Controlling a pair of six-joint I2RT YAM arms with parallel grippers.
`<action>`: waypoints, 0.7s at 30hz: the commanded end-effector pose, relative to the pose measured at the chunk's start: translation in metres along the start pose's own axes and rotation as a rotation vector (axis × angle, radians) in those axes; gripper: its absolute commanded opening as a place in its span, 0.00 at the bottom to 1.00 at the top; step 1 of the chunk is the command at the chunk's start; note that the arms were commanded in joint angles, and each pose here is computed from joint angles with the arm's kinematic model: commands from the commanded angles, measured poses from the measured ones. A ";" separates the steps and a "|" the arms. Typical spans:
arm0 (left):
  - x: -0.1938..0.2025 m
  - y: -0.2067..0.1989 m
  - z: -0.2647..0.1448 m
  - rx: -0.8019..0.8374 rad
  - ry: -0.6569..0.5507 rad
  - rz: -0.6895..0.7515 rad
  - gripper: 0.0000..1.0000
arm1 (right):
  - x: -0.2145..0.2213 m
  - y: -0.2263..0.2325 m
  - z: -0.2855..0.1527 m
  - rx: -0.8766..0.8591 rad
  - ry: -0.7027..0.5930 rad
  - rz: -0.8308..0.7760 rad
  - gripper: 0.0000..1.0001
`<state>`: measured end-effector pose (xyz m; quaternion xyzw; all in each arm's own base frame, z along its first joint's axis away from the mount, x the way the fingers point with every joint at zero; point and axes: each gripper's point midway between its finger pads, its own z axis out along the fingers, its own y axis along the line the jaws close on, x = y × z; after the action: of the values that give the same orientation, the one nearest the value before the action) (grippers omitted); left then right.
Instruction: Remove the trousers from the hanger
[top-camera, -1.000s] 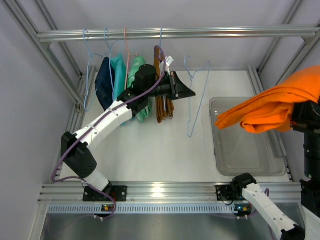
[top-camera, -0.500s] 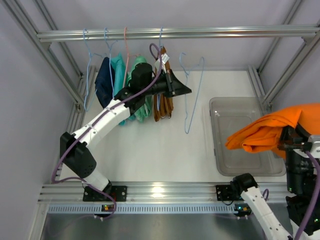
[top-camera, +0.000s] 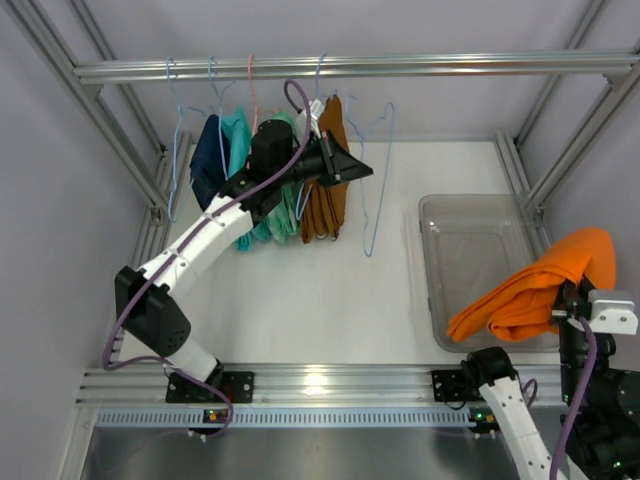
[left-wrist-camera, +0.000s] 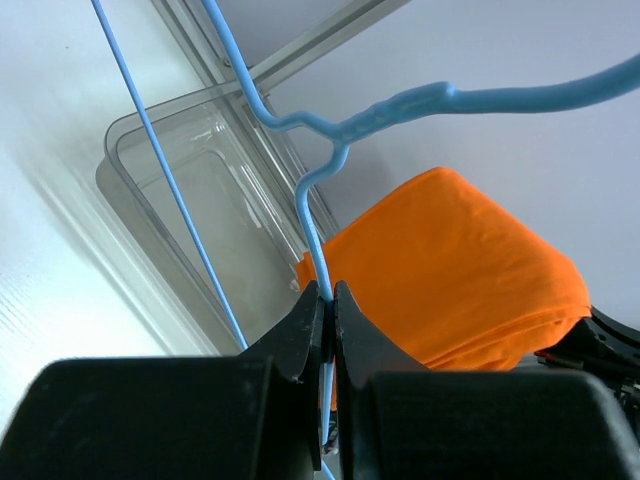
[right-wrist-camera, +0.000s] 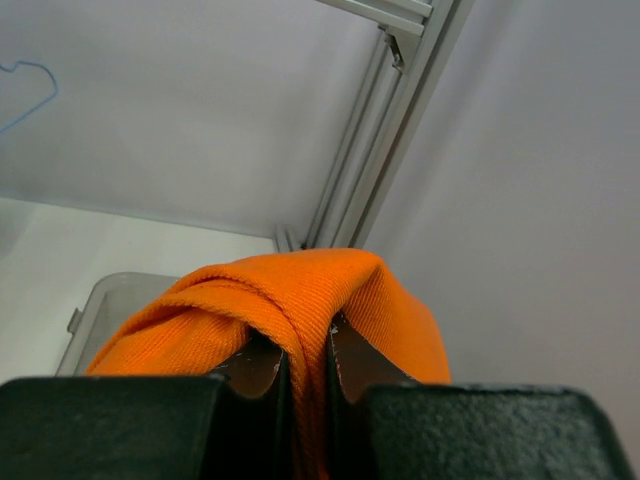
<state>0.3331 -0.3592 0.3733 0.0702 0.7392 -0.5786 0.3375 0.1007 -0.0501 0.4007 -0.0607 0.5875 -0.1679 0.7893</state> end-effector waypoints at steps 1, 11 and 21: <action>-0.017 -0.033 -0.014 0.067 -0.060 0.068 0.00 | -0.008 -0.018 -0.002 0.112 -0.026 -0.028 0.00; -0.020 -0.029 -0.015 0.057 -0.064 0.061 0.00 | 0.040 -0.010 0.009 0.175 0.117 -0.108 0.00; -0.023 -0.023 -0.012 0.052 -0.065 0.045 0.00 | 0.075 0.024 0.030 0.061 0.187 -0.055 0.00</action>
<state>0.3373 -0.3552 0.3735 0.0641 0.7398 -0.5774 0.3396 0.1429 -0.0632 0.3041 -0.0526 0.6930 -0.2353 0.6794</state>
